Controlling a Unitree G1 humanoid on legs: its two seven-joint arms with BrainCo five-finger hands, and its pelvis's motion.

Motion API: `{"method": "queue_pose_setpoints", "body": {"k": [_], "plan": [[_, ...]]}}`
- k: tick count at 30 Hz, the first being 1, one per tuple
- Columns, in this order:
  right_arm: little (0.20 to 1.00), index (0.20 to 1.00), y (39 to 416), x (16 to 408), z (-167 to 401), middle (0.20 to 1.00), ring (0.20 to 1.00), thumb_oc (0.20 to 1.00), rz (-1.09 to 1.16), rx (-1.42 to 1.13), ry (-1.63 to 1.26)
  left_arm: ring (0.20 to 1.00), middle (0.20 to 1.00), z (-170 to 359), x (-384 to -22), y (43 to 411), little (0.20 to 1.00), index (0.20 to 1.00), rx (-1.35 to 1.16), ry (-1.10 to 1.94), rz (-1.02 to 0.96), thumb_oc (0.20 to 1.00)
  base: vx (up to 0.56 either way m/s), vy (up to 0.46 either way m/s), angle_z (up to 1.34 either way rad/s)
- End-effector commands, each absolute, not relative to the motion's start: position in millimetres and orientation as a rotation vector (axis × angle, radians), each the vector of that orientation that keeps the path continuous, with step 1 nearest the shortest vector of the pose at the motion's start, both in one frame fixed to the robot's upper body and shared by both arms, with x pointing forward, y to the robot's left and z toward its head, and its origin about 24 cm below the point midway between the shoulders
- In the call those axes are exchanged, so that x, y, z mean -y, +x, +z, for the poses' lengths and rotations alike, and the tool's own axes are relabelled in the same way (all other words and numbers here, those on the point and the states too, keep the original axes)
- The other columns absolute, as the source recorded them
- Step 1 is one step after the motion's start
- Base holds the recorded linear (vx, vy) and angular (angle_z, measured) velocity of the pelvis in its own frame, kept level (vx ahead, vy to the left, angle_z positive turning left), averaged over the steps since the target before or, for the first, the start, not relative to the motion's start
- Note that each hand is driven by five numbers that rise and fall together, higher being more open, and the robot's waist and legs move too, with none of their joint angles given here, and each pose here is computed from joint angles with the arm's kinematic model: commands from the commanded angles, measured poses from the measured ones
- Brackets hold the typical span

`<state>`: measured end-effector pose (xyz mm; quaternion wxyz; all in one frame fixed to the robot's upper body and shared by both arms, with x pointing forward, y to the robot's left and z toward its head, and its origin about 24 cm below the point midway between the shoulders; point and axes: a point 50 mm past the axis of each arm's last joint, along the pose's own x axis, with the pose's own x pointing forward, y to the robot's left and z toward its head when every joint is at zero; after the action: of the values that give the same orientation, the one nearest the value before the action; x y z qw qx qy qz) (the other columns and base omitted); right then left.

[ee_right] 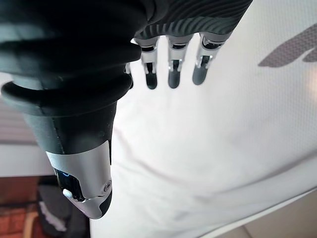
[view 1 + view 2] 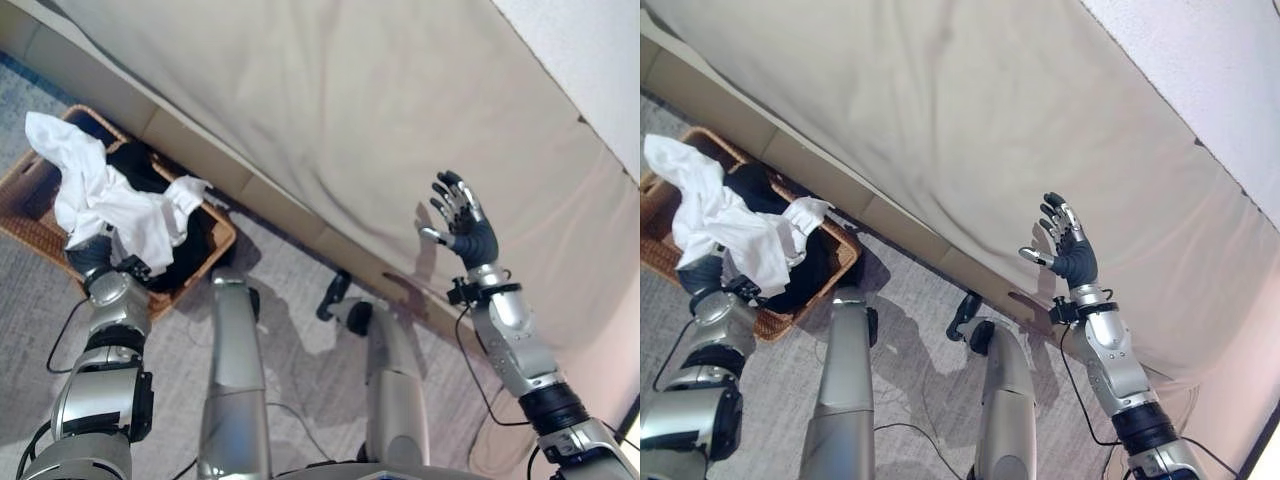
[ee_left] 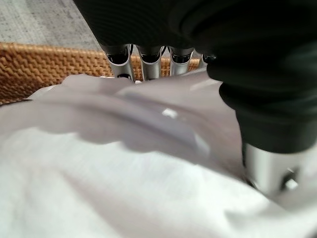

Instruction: Pick up clothes into the bucket

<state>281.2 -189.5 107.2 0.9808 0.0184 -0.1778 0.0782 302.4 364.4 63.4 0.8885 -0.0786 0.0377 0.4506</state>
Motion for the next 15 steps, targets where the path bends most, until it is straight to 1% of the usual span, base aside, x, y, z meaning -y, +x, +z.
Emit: {"method": "queue_pose_setpoints", "body": {"k": [1, 5, 6, 8, 9, 10, 11, 13, 14, 15], "plan": [[1.0, 1.0, 279.0, 196.8, 117.4, 1.0, 1.0, 1.0, 0.15, 0.406, 0.046, 1.0, 1.0, 36.3, -370.8, 284.2, 1.0, 1.0, -0.187, -0.194, 0.982, 1.0, 0.0, 0.0, 0.0], [1.0, 1.0, 279.9, 197.5, 116.8, 1.0, 1.0, 1.0, 0.152, 0.395, 0.036, 1.0, 1.0, 23.9, -371.4, 276.7, 1.0, 1.0, -0.234, -0.264, 0.996, 1.0, 0.0, 0.0, 0.0], [1.0, 1.0, 280.8, 197.1, 116.5, 1.0, 1.0, 1.0, 0.16, 0.387, 0.032, 1.0, 1.0, 11.7, -373.8, 267.3, 1.0, 1.0, -0.297, -0.28, 0.99, 1.0, 0.0, 0.0, 0.0], [1.0, 1.0, 281.3, 197.5, 116.1, 1.0, 1.0, 1.0, 0.161, 0.382, 0.028, 1.0, 1.0, 5.9, -373.7, 263.2, 1.0, 1.0, -0.331, -0.256, 0.969, 1.0, 0.0, 0.0, 0.0], [1.0, 1.0, 281.6, 198.8, 116.7, 1.0, 1.0, 1.0, 0.165, 0.38, 0.009, 1.0, 1.0, -2.2, -371.8, 257.3, 1.0, 1.0, -0.405, -0.105, 0.92, 1.0, 0.0, 0.0, 0.0], [1.0, 1.0, 281.4, 198.9, 116.4, 1.0, 1.0, 1.0, 0.165, 0.379, 0.009, 1.0, 1.0, -2.6, -371.4, 257.2, 1.0, 1.0, -0.407, -0.102, 0.92, 1.0, 0.0, 0.0, 0.0], [1.0, 1.0, 280.4, 204.1, 113.3, 1.0, 1.0, 1.0, 0.154, 0.363, -0.001, 1.0, 1.0, -12.9, -371.2, 246.4, 1.0, 1.0, -0.45, -0.036, 0.903, 1.0, 0.0, 0.0, 0.0], [1.0, 1.0, 279.3, 206.0, 110.6, 1.0, 1.0, 1.0, 0.153, 0.351, -0.002, 1.0, 1.0, -21.8, -376.7, 231.6, 1.0, 1.0, -0.485, -0.054, 0.932, 1.0, 0.0, 0.0, 0.0], [1.0, 1.0, 279.2, 205.8, 110.4, 1.0, 1.0, 1.0, 0.154, 0.35, -0.001, 1.0, 1.0, -22.0, -376.9, 231.2, 1.0, 1.0, -0.485, -0.054, 0.932, 1.0, 0.0, 0.0, 0.0], [1.0, 1.0, 278.6, 206.9, 108.0, 1.0, 1.0, 1.0, 0.156, 0.338, -0.011, 1.0, 1.0, -30.5, -380.0, 218.4, 1.0, 1.0, -0.532, -0.041, 0.939, 1.0, 0.0, 0.0, 0.0]]}}
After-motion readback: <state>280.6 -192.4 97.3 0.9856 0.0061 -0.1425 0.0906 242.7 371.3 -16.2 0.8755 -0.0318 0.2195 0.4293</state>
